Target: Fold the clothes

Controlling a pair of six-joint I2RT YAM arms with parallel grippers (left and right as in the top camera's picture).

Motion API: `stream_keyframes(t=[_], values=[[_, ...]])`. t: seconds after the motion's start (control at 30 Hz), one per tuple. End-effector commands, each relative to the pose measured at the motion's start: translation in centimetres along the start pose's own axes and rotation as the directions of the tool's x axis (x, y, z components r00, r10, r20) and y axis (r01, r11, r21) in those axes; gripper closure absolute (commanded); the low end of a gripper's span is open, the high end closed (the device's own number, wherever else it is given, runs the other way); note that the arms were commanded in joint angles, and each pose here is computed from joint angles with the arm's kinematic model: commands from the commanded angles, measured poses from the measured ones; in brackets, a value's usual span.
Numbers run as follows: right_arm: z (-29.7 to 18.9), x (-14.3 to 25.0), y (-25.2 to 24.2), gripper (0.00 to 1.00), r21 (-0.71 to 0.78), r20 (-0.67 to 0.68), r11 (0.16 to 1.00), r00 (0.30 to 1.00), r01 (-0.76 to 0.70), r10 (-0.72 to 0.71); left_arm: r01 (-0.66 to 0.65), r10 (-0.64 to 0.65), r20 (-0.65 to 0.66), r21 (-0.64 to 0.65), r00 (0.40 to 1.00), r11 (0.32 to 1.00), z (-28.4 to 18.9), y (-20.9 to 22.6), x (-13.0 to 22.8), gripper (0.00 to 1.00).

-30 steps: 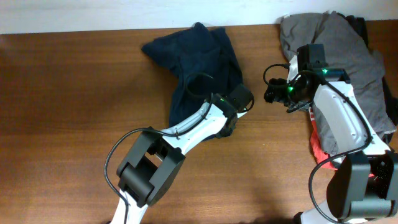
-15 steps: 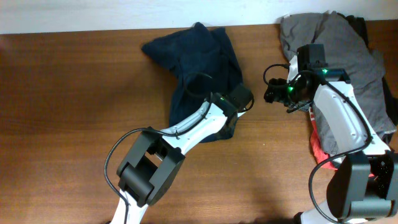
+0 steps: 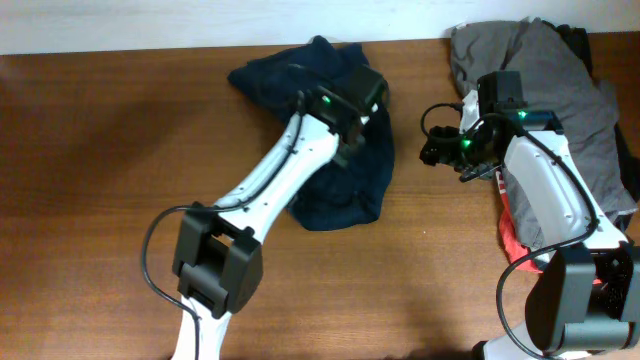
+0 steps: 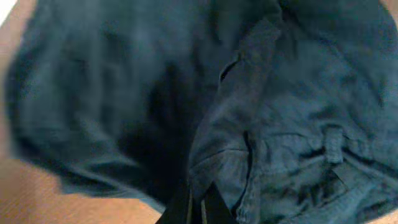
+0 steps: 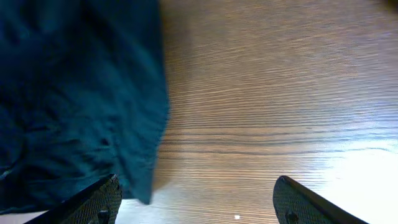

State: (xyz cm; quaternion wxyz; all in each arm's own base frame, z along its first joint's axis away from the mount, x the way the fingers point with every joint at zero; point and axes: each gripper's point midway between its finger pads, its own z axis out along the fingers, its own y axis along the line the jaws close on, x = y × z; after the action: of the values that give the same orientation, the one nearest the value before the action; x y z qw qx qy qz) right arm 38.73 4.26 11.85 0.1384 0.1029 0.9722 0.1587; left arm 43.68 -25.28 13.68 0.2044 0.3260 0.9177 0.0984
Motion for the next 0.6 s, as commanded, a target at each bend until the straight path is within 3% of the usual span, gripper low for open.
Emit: stream_keyframes(t=[0.0, 0.3, 0.57], values=[[0.4, 0.8, 2.6, 0.18, -0.103, -0.036, 0.995, 0.999, 0.014, -0.018, 0.098, -0.096, 0.064, -0.019, 0.993, 0.995, -1.4, 2.6, -1.8, 0.99], [5.0, 4.2, 6.9, 0.18, -0.111, -0.149, 0.984, 0.977, 0.138, -0.154, 0.236, -0.227, 0.166, -0.032, 0.960, 0.971, -4.4, 6.8, -4.0, 0.99], [8.4, 6.0, 6.1, 0.18, -0.010, -0.225, 0.987, 0.961, 0.160, -0.158, 0.259, -0.247, 0.198, -0.036, 0.949, 0.965, -5.9, 8.2, -4.6, 0.99]])
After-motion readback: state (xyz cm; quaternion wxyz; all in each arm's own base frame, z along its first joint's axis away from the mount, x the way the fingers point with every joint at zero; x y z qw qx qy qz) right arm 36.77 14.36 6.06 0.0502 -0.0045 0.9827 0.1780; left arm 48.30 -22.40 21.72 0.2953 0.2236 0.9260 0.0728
